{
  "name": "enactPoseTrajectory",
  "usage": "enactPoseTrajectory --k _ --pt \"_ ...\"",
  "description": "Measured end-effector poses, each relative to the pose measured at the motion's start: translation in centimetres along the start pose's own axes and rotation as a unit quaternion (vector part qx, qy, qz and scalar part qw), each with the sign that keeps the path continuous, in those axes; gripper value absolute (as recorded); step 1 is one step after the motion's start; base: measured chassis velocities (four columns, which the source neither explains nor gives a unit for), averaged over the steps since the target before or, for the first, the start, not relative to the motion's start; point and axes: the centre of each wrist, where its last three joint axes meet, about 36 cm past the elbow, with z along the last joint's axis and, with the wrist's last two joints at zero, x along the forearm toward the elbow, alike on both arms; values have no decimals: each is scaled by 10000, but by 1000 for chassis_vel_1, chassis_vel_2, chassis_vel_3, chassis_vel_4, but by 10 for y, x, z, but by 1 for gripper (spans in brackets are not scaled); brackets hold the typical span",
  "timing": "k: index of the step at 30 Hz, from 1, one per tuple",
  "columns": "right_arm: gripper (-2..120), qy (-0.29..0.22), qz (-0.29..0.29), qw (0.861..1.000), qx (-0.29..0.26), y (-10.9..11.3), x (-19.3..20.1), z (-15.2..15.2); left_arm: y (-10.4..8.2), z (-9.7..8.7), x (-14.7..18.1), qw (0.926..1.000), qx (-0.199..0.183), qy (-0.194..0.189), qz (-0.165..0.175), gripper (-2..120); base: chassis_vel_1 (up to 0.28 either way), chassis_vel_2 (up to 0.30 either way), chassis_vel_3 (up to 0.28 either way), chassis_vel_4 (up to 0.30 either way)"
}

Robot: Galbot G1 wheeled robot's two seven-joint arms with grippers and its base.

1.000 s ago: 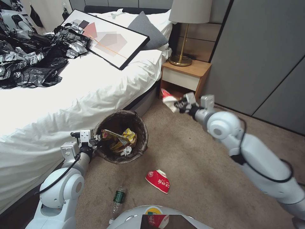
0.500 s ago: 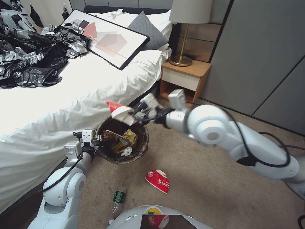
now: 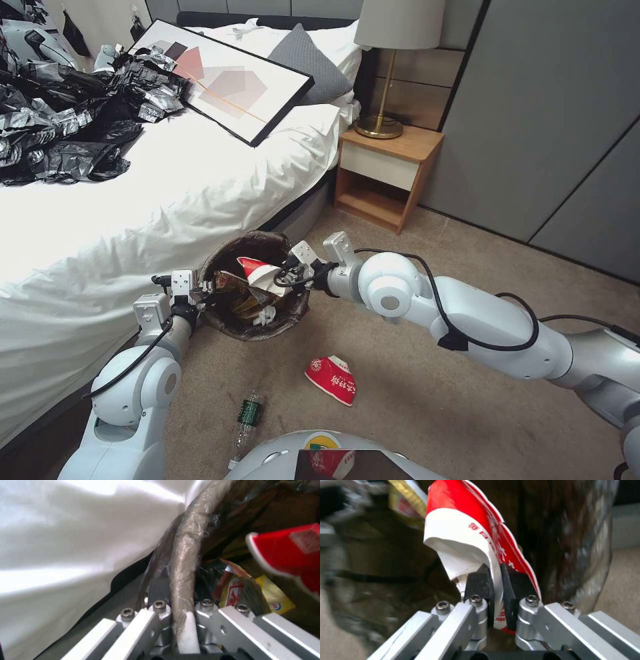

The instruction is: Pick up the trash bin, then pick up the garbage from the floor and place it into the trash bin.

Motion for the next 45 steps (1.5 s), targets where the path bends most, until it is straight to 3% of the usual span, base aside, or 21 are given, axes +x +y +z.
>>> enactPoseTrajectory --k 6,11,20,22,27,29,31,33,35,37,38,41,42,45 --pt "12 87 57 9998 -168 -3 -6 16 1 0 -1 10000 -11 8 0 0 0 0 0 0" --pt "30 -113 152 9993 -312 -5 -8 24 1 1 -2 10000 -12 28 -5 0 0 0 0 0" --pt "61 -488 218 9978 -387 -4 8 13 1 0 -2 10000 -38 6 0 0 0 0 0 0" --pt "73 -728 299 9962 -370 -1 15 8 1 -1 -2 10000 -46 1 5 0 0 0 0 0" --pt "87 -1116 384 9927 -250 3 28 -1 1 -1 -2 10000 -51 -3 12 0 0 0 0 0" --pt "96 -1791 551 9819 -266 2 48 -17 1 -1 -2 10000 -51 1 10 0 0 0 0 0" --pt "99 -1978 637 9778 -286 0 53 -21 2 -1 -1 10000 -52 0 5 0 0 0 0 0" --pt "100 -2513 1088 9611 -357 -16 73 -34 3 -2 0 10000 -63 -14 -2 0 0 0 0 0" --pt "100 -2657 1303 9545 -365 -25 82 -35 3 -2 1 10000 -66 -22 -6 0 0 0 0 0" --pt "100 -3074 2112 9276 -215 -50 100 -28 4 -3 2 10000 -55 -47 -11 0 0 0 0 0" --pt "100 -3074 2112 9276 -215 -50 100 -28 4 -3 2 10000 -55 -47 -11 0 0 0 0 0" --pt "100 -3507 3080 8844 -63 -80 123 -7 4 -4 4 10000 -52 -65 -16 0 0 0 0 0" --pt "100 -3507 3080 8844 -63 -80 123 -7 4 -4 4 10000 -52 -65 -16 0 0 0 0 0" --pt "100 -3507 4072 8430 -224 -102 138 40 4 -5 6 10000 -40 -72 -48 0 0 0 0 0"
